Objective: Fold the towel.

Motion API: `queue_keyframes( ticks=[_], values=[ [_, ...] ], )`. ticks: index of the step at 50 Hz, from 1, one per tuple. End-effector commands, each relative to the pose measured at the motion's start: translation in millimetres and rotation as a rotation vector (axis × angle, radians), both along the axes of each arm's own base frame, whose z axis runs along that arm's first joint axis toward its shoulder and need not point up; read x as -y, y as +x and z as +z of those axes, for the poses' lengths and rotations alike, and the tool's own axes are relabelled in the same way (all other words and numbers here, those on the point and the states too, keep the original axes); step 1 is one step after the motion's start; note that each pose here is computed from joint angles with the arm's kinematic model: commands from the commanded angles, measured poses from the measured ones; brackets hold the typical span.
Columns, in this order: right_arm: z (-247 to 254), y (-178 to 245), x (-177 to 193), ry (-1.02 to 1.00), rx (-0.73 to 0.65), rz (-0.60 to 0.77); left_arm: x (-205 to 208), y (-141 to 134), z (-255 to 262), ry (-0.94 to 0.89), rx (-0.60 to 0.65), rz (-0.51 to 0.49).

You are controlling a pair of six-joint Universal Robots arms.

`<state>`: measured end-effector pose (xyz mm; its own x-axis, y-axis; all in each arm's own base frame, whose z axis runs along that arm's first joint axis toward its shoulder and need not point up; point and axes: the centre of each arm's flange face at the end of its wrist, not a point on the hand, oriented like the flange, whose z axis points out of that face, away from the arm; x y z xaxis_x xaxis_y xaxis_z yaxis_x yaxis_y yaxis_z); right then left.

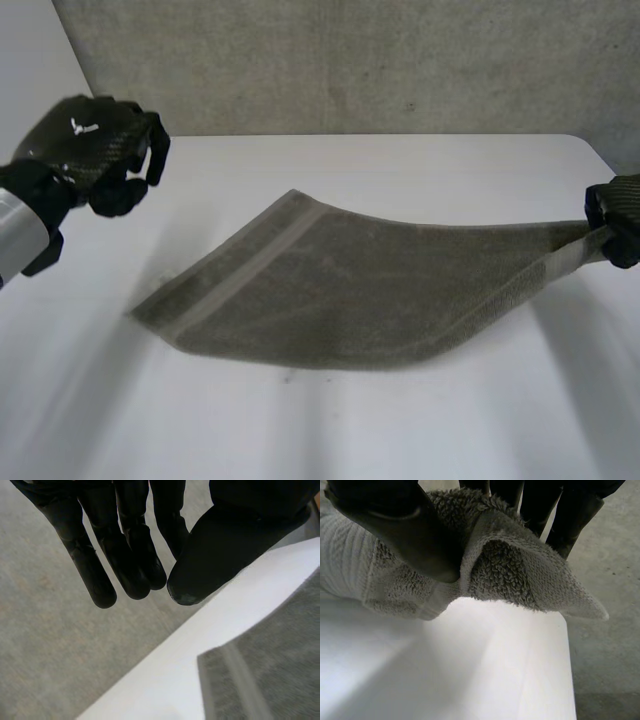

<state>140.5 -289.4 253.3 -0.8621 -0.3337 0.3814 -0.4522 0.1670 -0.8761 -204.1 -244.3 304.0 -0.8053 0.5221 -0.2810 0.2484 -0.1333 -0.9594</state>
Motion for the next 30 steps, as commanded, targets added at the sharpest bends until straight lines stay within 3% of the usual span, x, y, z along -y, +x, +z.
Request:
queue_keyframes(
  ticks=[1, 13, 30],
  values=[
    [-30.8, 5.1, 0.0, 0.077, 0.003, 0.018, 13.9, 4.7, -65.5, 0.161, 0.082, 0.018],
    [-59.2, 2.7, 9.2, 0.073, 0.002, 0.009, 27.4, 11.8, -156.3, 0.296, 0.342, -0.037],
    [-78.7, 1.6, 14.7, 0.109, 0.004, 0.007, 30.1, 8.6, -172.5, 0.296, 0.32, -0.109]
  ],
)
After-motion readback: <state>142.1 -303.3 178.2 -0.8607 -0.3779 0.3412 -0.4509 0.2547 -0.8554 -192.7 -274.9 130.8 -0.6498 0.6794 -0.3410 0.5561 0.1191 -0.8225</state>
